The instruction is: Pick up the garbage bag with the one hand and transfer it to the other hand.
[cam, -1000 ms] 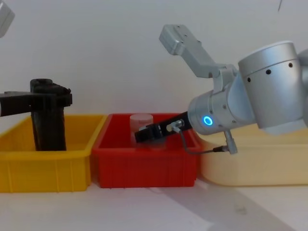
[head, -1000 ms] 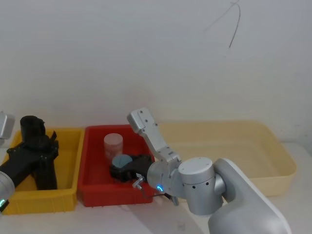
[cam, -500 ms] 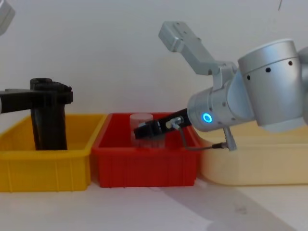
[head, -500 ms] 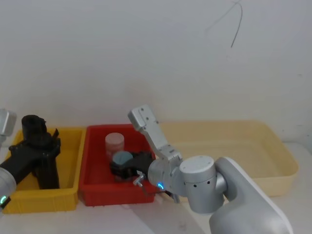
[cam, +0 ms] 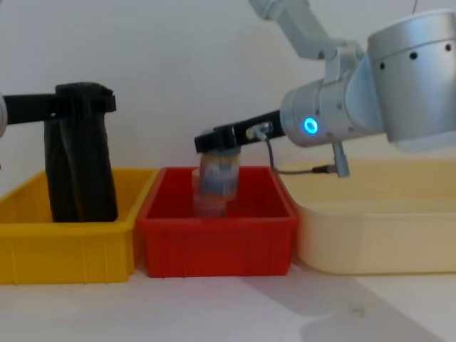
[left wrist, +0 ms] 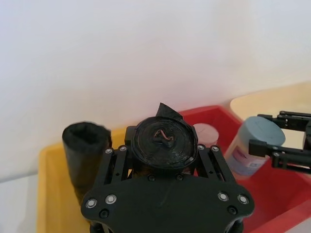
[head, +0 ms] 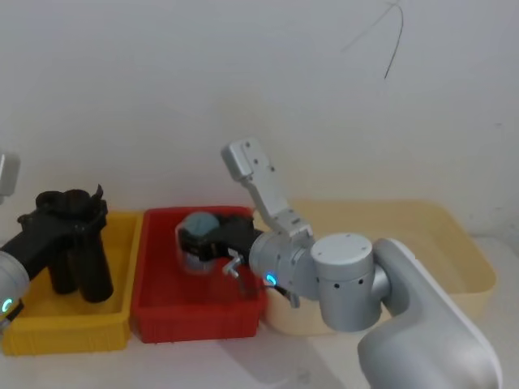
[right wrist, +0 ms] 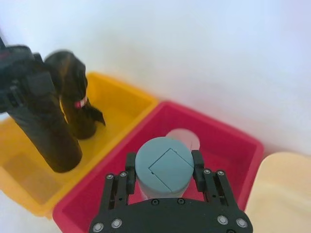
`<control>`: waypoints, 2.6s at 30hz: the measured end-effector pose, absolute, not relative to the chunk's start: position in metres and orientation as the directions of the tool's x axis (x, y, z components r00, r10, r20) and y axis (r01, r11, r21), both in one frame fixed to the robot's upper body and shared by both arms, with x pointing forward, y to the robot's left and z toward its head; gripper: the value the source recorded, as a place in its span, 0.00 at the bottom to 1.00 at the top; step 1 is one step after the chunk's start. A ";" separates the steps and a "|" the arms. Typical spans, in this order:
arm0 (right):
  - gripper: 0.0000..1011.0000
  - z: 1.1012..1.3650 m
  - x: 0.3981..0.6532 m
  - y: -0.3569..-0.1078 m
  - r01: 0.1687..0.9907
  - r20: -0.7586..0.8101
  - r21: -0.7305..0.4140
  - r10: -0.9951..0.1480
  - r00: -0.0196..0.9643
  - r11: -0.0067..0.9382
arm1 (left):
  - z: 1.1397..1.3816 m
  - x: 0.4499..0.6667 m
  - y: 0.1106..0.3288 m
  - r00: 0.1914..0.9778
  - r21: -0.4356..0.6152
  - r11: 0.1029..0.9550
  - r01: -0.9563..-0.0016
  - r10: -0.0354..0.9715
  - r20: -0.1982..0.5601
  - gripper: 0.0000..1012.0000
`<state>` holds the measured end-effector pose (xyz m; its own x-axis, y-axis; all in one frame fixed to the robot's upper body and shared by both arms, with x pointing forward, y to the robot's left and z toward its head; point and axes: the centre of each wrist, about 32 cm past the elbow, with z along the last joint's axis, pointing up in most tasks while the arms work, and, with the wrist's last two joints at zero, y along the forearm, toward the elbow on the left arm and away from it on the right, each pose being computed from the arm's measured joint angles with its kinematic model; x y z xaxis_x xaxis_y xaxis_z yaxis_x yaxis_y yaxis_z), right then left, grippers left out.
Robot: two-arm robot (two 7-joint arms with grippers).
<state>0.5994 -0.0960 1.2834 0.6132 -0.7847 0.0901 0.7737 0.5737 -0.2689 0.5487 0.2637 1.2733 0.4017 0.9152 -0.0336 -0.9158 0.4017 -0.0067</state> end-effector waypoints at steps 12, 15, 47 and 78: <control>0.66 1.309 0.597 -0.106 0.812 0.112 -0.187 -0.809 0.576 0.553 | 1.304 0.552 0.257 0.450 -0.040 0.449 -0.893 0.893 -0.011 0.56; 0.66 1.315 0.596 -0.109 0.831 0.128 -0.171 -0.824 0.552 0.530 | 1.313 0.555 0.254 0.466 -0.048 0.466 -0.883 0.885 0.008 0.56; 0.66 1.328 0.600 -0.162 0.985 0.242 -0.147 -0.962 0.127 0.093 | 1.358 0.661 0.207 0.750 -0.058 0.755 -0.653 0.656 0.085 0.56; 0.89 1.309 0.592 -0.179 0.972 0.245 -0.236 -0.967 0.071 0.012 | 1.337 0.726 0.161 0.898 -0.070 0.896 -0.439 0.440 0.011 0.56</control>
